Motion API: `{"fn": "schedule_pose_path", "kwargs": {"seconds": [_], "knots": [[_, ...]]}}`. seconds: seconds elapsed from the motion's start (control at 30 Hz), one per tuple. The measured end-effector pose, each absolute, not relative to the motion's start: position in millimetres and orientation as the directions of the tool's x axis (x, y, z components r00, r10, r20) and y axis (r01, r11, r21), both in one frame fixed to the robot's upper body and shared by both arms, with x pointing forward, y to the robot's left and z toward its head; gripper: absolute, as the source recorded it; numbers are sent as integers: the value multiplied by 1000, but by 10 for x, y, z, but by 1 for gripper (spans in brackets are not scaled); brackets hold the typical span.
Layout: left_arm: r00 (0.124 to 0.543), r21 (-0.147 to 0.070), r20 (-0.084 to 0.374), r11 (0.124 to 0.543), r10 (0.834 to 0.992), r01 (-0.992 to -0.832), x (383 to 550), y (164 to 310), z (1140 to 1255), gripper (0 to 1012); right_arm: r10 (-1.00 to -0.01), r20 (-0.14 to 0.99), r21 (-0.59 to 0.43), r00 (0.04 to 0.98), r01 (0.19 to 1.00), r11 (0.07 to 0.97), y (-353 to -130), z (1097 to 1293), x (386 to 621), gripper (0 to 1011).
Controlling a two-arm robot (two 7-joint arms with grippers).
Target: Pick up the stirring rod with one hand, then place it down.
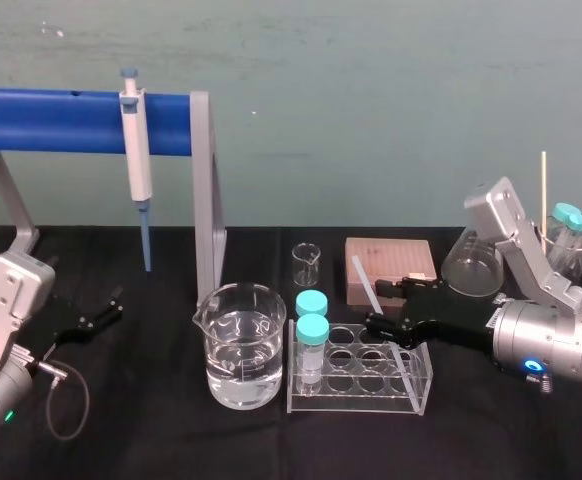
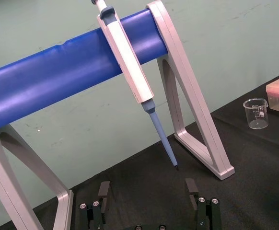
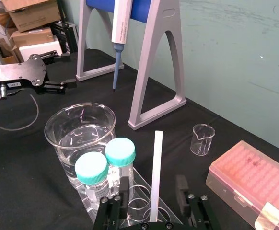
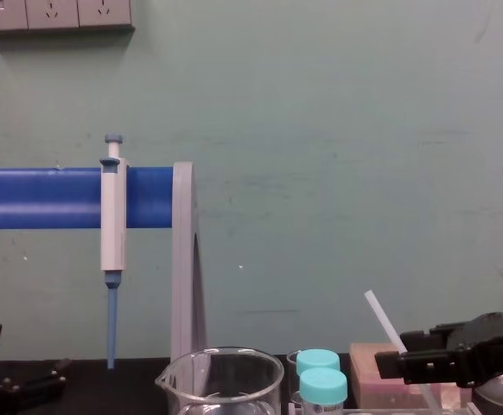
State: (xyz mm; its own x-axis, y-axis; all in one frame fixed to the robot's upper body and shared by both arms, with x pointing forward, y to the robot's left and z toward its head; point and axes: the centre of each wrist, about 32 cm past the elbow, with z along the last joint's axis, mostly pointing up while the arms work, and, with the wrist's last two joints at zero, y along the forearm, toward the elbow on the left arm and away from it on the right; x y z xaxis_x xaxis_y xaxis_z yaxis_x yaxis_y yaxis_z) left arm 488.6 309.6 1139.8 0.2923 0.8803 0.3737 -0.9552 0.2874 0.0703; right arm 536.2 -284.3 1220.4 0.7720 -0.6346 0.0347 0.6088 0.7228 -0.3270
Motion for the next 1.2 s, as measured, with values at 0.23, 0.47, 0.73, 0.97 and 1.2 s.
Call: {"fn": "schedule_pose_path", "kwargs": {"seconds": [0.23,0.47,0.73,0.97,1.2], "knots": [[292,70,374,287,880,-955,4886,3097,11398,1000,-635,35,-327,772,609,723,-2844,12205,5361,421],[292,70,374,287,880,-955,4886,3097,11398,1000,-635,34,-327,772,609,723,-2844,12205,5361,174],[292,70,374,287,880,-955,4887,3097,11398,1000,-635,34,-327,772,609,723,-2844,12205,5361,64],[292,70,374,287,880,-955,4886,3097,11398,1000,-643,32,-296,765,622,725,-2843,12178,5330,64],[292,70,374,287,880,-955,4886,3097,11398,1000,-658,9,-195,753,647,737,-2849,12072,5222,64]]}}
